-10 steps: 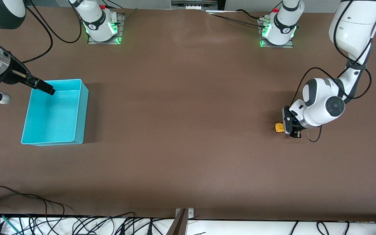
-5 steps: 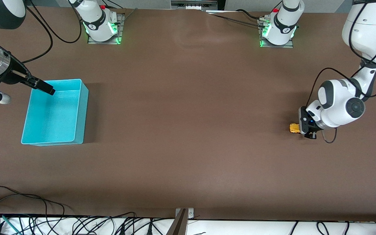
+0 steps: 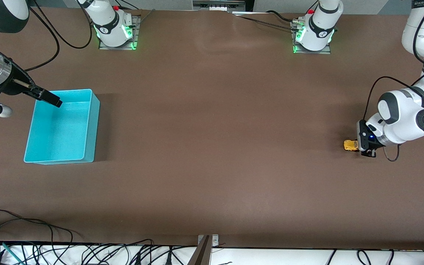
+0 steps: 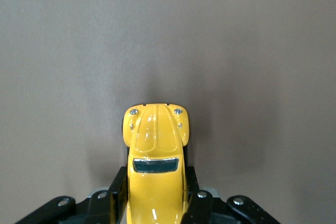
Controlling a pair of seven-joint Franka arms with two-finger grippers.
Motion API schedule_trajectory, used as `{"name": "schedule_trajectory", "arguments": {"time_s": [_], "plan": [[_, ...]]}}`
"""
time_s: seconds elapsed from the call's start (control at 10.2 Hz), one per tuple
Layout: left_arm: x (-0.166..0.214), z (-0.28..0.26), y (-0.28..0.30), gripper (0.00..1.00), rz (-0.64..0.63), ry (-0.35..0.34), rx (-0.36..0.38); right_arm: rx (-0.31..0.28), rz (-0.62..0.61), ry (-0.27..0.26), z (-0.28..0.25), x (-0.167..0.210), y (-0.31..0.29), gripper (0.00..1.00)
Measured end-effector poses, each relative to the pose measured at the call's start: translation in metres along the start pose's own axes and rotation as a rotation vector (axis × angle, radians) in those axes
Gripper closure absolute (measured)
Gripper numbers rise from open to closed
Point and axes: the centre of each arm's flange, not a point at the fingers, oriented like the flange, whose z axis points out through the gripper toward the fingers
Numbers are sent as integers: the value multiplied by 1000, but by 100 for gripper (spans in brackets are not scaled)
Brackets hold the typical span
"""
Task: Wind up and store yellow beetle car
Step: 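Pull the held car backward along the table with the left gripper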
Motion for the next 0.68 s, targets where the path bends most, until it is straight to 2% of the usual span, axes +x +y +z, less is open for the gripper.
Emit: {"name": "schedule_trajectory", "arguments": {"time_s": [0.39,0.68], "plan": [[-38,-1,5,54,-24,-19,9,0,0,0,0,0,0,0],[-50,-1,7,54,-25,-30,10,0,0,0,0,0,0,0]]}}
